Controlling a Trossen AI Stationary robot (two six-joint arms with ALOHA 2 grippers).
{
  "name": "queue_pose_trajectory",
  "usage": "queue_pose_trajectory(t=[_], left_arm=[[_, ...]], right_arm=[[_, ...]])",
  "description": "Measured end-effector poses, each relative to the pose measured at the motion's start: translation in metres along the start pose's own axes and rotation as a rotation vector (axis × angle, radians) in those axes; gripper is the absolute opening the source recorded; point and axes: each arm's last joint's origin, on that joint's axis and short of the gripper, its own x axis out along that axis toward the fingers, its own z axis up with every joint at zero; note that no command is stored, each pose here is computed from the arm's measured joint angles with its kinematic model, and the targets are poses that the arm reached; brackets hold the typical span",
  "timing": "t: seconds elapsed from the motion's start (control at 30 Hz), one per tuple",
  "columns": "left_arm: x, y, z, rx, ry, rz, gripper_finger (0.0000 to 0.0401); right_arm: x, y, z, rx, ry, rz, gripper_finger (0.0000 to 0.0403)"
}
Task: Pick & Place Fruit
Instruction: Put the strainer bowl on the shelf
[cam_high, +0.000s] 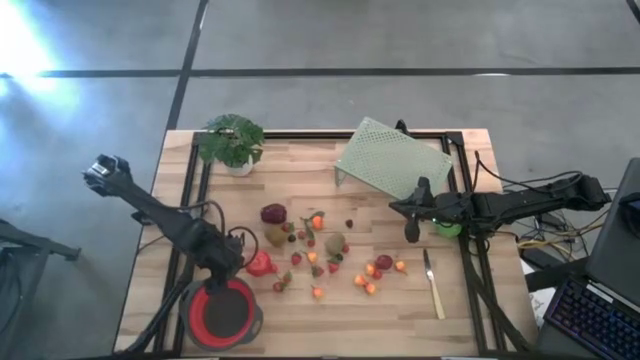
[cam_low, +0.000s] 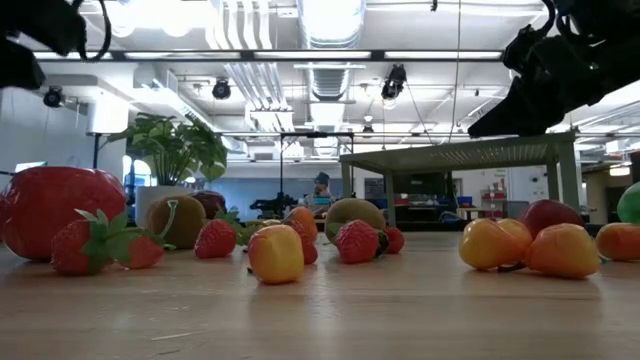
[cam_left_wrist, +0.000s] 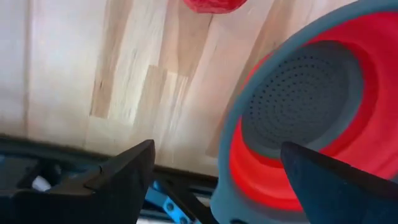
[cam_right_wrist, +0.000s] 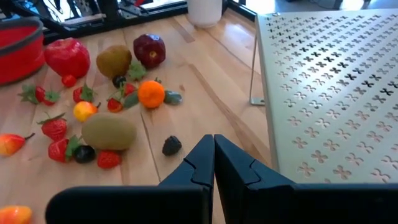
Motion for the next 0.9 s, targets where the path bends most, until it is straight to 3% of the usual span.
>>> queue_pose_trajectory(t=[0.27,0.53,0.7,0.9], left_arm=[[0.027,-0.001,0.006,0.061,-0.01,-0.038,0.0333],[0.041,0.007,0.003,0.097,0.036,0.003,0.0304],[0.041,0.007,0.002,0.12,0.05,-0.017,0.0264],[0.04,0.007,0.002,0.153,0.047,-0.022,0.0187]], right_arm=[[0.001,0.0,0.0,-0.015,0.004,-0.002,0.0008],[0.001,0.001,0.0,-0.021,0.002,0.001,0.0008],[0.001,0.001,0.0,-0.023,0.002,0.003,0.0008],[0.001,0.0,0.0,-0.023,0.001,0.003,0.0008]])
